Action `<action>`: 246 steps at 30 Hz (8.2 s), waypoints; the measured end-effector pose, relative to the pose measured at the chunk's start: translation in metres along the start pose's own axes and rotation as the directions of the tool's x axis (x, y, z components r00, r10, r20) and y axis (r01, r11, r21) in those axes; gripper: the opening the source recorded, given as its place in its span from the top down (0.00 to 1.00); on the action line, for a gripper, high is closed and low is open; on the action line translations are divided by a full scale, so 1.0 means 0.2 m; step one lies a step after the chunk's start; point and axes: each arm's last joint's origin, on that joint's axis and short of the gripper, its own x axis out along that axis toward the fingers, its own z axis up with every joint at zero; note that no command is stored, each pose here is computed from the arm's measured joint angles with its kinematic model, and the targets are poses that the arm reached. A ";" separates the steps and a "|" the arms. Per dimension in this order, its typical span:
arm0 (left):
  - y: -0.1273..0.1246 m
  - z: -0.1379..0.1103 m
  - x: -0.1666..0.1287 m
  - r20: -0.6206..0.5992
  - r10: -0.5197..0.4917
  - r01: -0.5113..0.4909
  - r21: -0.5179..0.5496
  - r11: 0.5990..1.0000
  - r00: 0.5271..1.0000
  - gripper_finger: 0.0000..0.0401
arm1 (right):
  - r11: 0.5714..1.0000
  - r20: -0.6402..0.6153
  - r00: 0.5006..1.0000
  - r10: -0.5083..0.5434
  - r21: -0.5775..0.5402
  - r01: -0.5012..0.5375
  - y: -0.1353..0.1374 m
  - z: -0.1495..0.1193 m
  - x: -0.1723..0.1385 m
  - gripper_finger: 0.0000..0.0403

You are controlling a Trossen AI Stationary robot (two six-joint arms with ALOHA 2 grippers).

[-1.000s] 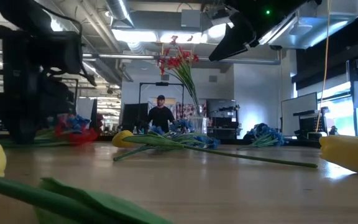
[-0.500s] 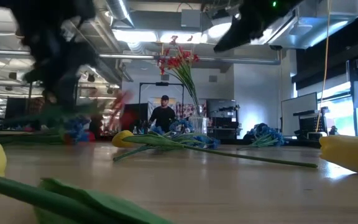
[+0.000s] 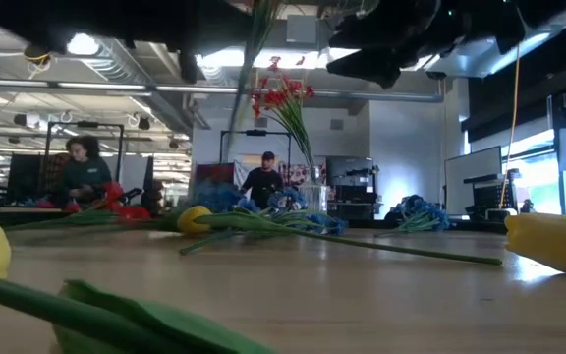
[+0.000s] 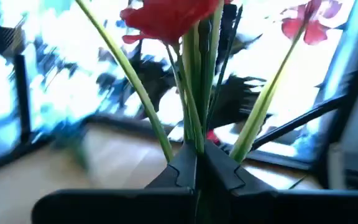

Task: Sort flowers into vase by color
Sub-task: Put the bottom red flower into the transparent vase, then put the red flower into the transparent vase

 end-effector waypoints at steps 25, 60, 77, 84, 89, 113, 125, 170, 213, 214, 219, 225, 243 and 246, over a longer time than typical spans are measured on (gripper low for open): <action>-0.04 -0.15 0.23 0.044 -0.099 0.093 0.124 0.988 0.994 0.99 | 0.992 0.113 0.987 0.118 0.026 -0.122 0.07 0.04 0.20 0.38; -0.05 -0.19 -0.19 -0.369 0.318 -0.297 0.114 0.948 0.873 0.65 | 0.796 0.441 0.766 -0.468 -0.166 0.582 -0.25 0.45 -0.21 0.99; -0.05 -0.21 -0.18 -0.361 0.340 -0.336 0.077 0.939 0.868 0.65 | 0.815 0.262 0.783 -0.564 0.027 0.579 -0.78 0.42 -0.09 0.98; -0.05 -0.21 -0.18 -0.361 0.340 -0.344 0.056 0.937 0.868 0.65 | 0.802 0.208 0.785 -0.584 -0.005 0.598 -0.80 0.43 -0.05 0.98; -0.05 -0.21 -0.18 -0.362 0.341 -0.345 0.057 0.937 0.867 0.65 | 0.779 0.192 0.767 -0.613 -0.020 0.627 -0.81 0.41 -0.03 0.98; -0.05 -0.21 -0.18 -0.363 0.340 -0.346 0.051 0.937 0.868 0.65 | 0.781 0.133 0.772 -0.621 0.020 0.624 -0.89 0.38 0.00 0.99; -0.05 -0.12 -0.17 -0.268 0.354 -0.357 0.040 0.933 0.896 0.65 | 0.793 0.034 0.792 -0.609 0.001 0.609 -0.94 0.25 0.10 0.99; 0.53 0.03 -0.39 -0.583 0.625 -0.773 -0.007 0.635 0.518 0.65 | 0.830 0.004 0.830 -0.558 0.017 0.558 -0.89 0.30 0.03 0.18; 1.09 -0.21 -0.49 -0.698 0.698 -0.973 0.231 0.011 -0.158 0.65 | 0.890 -0.070 0.920 -0.385 -0.294 0.350 0.13 0.32 -0.05 0.18; 1.10 -0.22 -0.49 -0.700 0.696 -0.972 0.236 0.013 -0.160 0.65 | 0.890 -0.073 0.920 -0.385 -0.295 0.348 0.13 0.31 -0.05 0.18; 1.13 -0.27 -0.50 -0.708 0.669 -0.956 0.295 -0.010 -0.226 0.65 | 0.890 -0.106 0.912 -0.397 -0.287 0.354 0.13 0.30 -0.05 0.18; 1.16 -0.30 -0.51 -0.688 0.673 -0.939 0.342 -0.029 -0.272 0.65 | 0.891 -0.152 0.903 -0.402 -0.293 0.347 0.12 0.27 -0.06 0.18; 0.76 -0.16 -0.33 -0.486 0.812 -0.928 0.006 0.373 0.323 0.96 | 0.924 -0.200 0.922 -0.332 -0.268 0.274 0.11 0.26 -0.07 0.18; 0.65 0.02 -0.29 -0.322 0.778 -0.837 -0.102 0.538 0.540 0.96 | 0.937 -0.225 0.929 -0.292 -0.262 0.231 0.12 0.22 -0.01 0.18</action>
